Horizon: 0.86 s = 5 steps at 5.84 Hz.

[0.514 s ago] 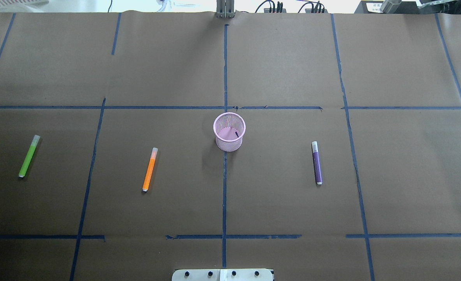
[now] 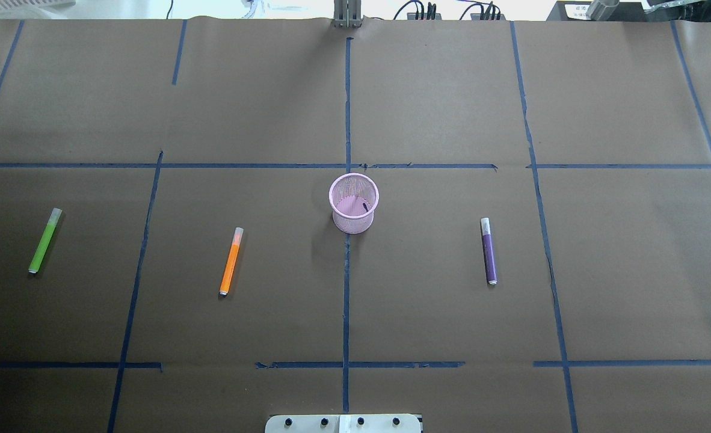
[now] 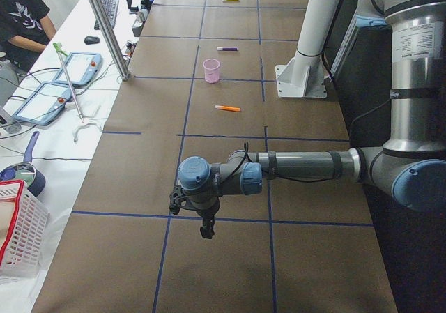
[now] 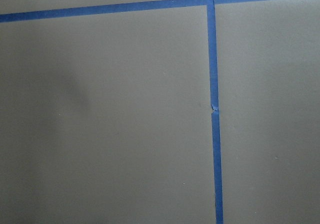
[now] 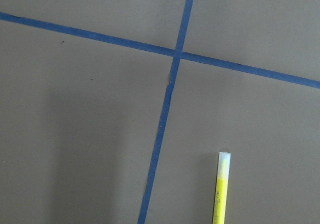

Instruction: Collect pens into pen holder

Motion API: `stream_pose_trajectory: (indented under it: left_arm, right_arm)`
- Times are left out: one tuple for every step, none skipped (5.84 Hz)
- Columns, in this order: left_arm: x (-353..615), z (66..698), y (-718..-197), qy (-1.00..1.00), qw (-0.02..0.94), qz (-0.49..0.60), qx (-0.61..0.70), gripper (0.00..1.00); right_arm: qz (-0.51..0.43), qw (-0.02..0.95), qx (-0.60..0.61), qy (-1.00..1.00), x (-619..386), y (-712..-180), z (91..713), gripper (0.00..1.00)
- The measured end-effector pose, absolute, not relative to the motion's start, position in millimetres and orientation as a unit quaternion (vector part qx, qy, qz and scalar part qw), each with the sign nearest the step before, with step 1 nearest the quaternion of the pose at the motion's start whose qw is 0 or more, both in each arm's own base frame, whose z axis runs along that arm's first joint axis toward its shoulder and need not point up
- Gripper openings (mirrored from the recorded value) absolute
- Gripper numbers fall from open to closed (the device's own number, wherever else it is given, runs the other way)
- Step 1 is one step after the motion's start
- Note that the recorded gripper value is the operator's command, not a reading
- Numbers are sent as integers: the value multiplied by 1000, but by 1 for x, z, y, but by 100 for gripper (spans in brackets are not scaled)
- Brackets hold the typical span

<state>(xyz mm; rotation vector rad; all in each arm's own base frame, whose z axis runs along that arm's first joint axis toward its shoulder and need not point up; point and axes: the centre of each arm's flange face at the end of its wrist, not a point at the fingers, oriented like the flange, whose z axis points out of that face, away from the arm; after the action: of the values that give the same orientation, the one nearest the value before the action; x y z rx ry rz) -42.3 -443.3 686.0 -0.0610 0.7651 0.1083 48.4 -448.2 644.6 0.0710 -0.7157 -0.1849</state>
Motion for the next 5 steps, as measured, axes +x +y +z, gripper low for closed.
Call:
stream_pose_trajectory:
  left_arm:
    - [-42, 682, -444, 373, 926, 54, -26, 100]
    - [-42, 676, -447, 372, 926, 56, -20, 100]
    - [-42, 663, -451, 371, 927, 59, -8, 100]
    - [-41, 643, -455, 370, 927, 61, 7, 100]
    - [-38, 622, -465, 371, 927, 54, 19, 100]
  right_arm:
    - [-89, 932, 28, -349, 49, -446, 652, 100]
    - [-89, 932, 24, -349, 49, -445, 659, 100]
    - [-90, 934, 22, -346, 49, -445, 661, 100]
    - [-92, 936, 19, -339, 50, -444, 666, 100]
    - [-98, 937, 12, -335, 51, -442, 677, 100]
